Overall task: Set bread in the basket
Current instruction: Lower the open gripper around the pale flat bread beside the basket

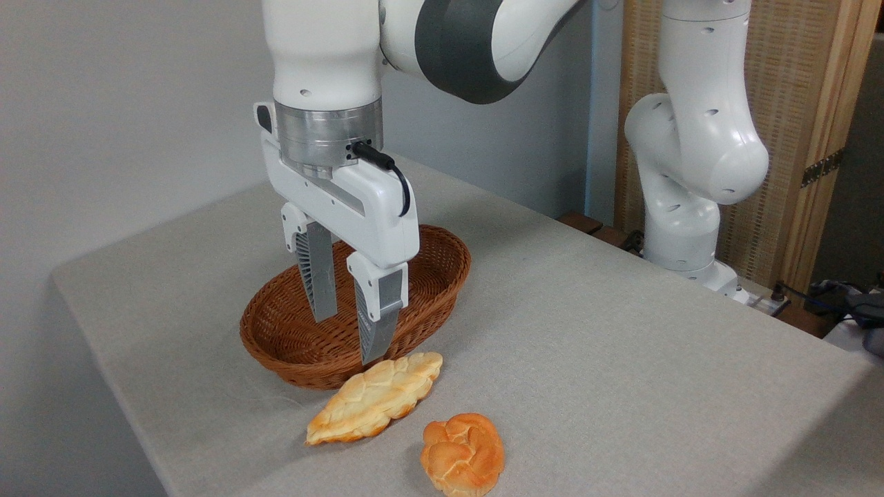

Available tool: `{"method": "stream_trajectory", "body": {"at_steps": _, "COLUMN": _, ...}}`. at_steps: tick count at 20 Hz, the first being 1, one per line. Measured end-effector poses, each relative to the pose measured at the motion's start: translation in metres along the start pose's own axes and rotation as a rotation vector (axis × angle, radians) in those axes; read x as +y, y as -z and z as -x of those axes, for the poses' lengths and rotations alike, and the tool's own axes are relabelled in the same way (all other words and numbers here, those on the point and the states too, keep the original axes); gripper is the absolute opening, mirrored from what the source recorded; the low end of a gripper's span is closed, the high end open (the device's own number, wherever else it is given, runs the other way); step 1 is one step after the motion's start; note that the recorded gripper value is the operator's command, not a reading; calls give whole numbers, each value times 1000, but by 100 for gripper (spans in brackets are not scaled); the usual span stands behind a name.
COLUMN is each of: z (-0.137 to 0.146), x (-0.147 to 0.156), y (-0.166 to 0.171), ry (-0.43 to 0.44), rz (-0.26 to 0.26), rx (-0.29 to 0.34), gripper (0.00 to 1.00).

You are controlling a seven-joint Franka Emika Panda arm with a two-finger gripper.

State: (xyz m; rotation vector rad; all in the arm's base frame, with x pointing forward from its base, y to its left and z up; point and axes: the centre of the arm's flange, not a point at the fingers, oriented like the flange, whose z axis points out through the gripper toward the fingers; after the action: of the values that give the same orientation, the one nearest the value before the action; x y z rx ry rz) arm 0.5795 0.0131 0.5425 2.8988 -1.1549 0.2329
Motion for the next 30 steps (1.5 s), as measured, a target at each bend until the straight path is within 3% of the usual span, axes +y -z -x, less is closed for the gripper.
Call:
{"method": "stream_trajectory", "body": {"at_steps": 14, "z": 2, "x": -2, "y": 0, "ry": 5, "rz": 1, "rx": -1, "gripper": 100}}
{"method": "stream_trajectory", "body": {"at_steps": 18, "z": 2, "x": -6, "y": -4, "ry": 11, "rz": -27, "rx": 24, "gripper": 100}}
{"method": "stream_trajectory", "body": {"at_steps": 25, "z": 3, "x": -14, "y": -58, "ry": 27, "rz": -68, "rx": 36, "gripper": 100}}
{"method": "stream_trajectory", "body": {"at_steps": 30, "z": -5, "x": -19, "y": -95, "ry": 95, "rz": -33, "rx": 85, "gripper": 100}}
